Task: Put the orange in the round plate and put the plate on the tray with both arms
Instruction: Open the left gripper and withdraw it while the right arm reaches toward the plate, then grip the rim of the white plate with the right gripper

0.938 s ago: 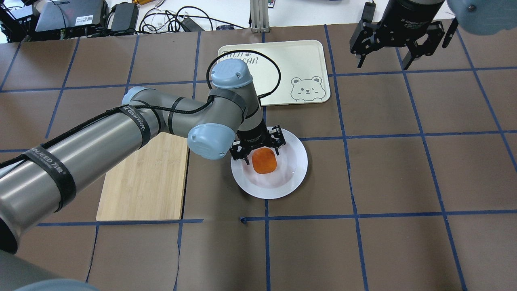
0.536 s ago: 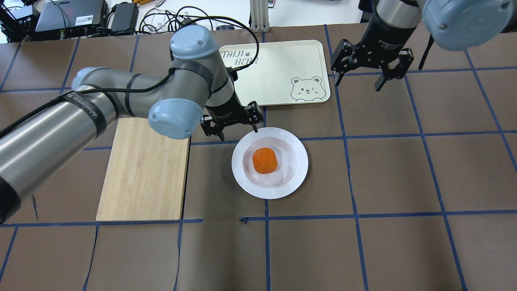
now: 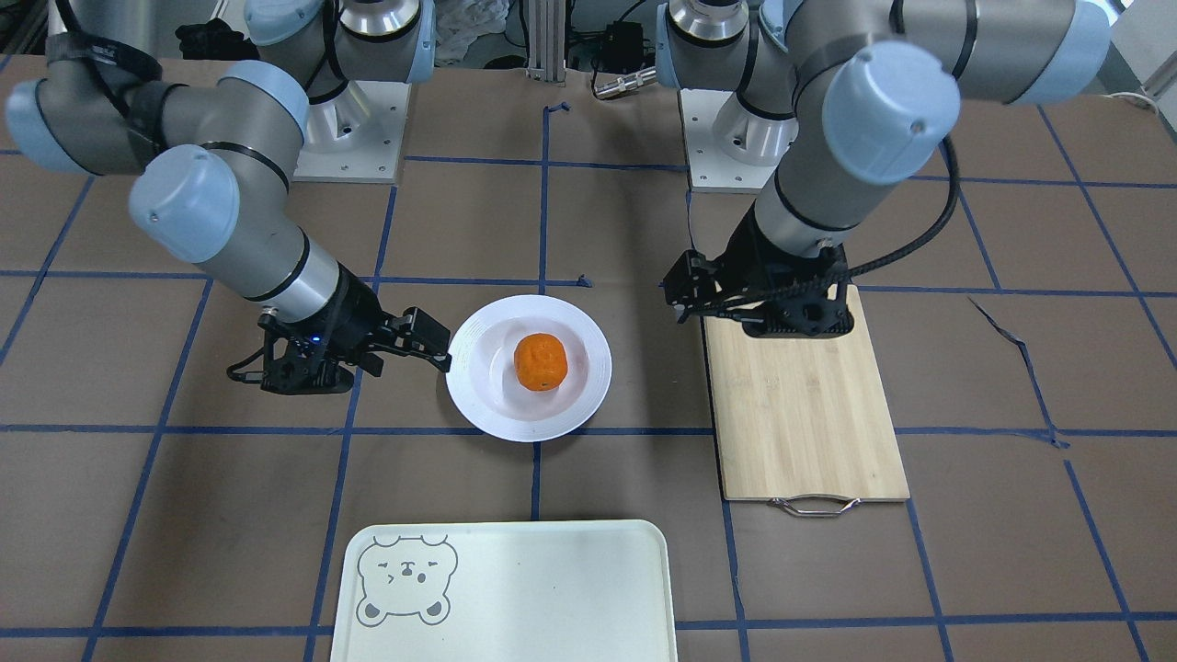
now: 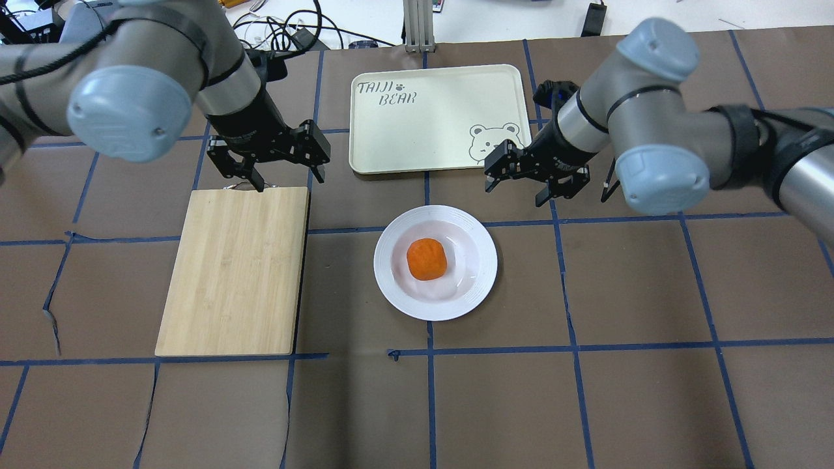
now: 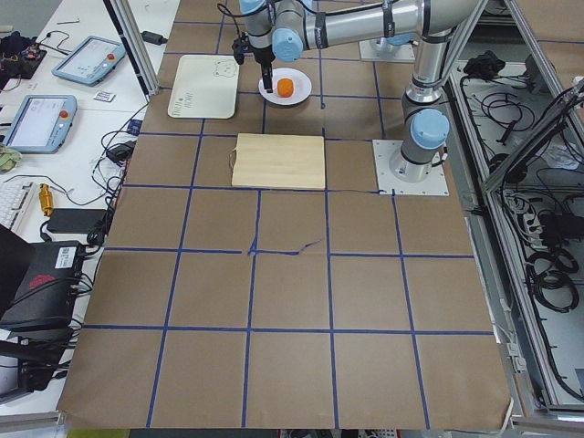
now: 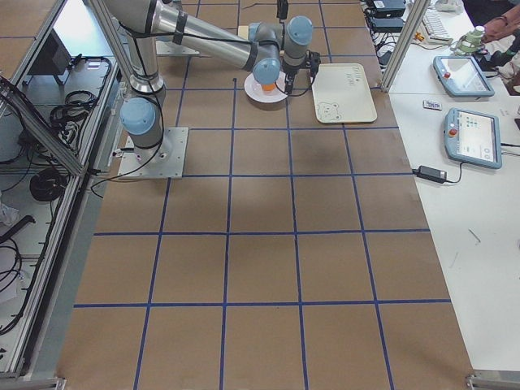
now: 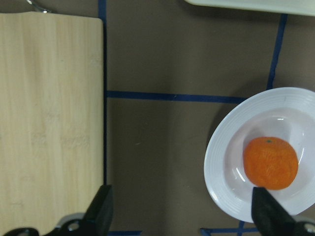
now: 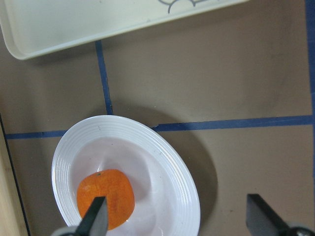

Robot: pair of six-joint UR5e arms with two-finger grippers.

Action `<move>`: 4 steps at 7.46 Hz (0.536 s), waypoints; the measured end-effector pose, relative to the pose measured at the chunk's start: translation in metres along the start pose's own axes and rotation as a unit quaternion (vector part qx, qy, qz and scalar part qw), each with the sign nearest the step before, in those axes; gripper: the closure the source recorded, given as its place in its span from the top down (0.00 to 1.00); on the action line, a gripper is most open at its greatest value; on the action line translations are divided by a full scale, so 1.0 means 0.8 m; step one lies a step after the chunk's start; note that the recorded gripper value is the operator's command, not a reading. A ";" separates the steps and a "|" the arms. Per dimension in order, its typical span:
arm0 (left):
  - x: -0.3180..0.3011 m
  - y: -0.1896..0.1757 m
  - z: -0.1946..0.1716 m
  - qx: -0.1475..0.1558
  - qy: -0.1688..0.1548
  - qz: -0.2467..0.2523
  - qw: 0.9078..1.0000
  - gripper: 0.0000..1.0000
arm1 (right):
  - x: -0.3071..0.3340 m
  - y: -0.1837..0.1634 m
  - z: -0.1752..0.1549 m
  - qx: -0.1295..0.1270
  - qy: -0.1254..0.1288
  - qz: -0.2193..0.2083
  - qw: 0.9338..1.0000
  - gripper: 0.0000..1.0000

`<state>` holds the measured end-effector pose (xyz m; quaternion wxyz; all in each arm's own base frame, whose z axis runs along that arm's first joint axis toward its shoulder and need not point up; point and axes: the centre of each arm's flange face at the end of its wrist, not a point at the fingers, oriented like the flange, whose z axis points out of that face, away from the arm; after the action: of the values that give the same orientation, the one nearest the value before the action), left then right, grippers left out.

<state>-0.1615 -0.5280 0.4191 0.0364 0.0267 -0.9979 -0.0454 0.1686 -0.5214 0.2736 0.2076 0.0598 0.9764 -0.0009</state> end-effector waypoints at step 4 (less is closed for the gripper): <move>-0.006 0.051 -0.099 0.075 -0.027 0.009 0.997 1.00 | 0.036 0.057 0.105 0.020 -0.070 0.002 0.997 0.97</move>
<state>-0.1531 -0.4941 0.5009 0.0073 0.0193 -0.9994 0.0295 0.1816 -0.4751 0.1864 0.2742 0.0656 0.9591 -0.0246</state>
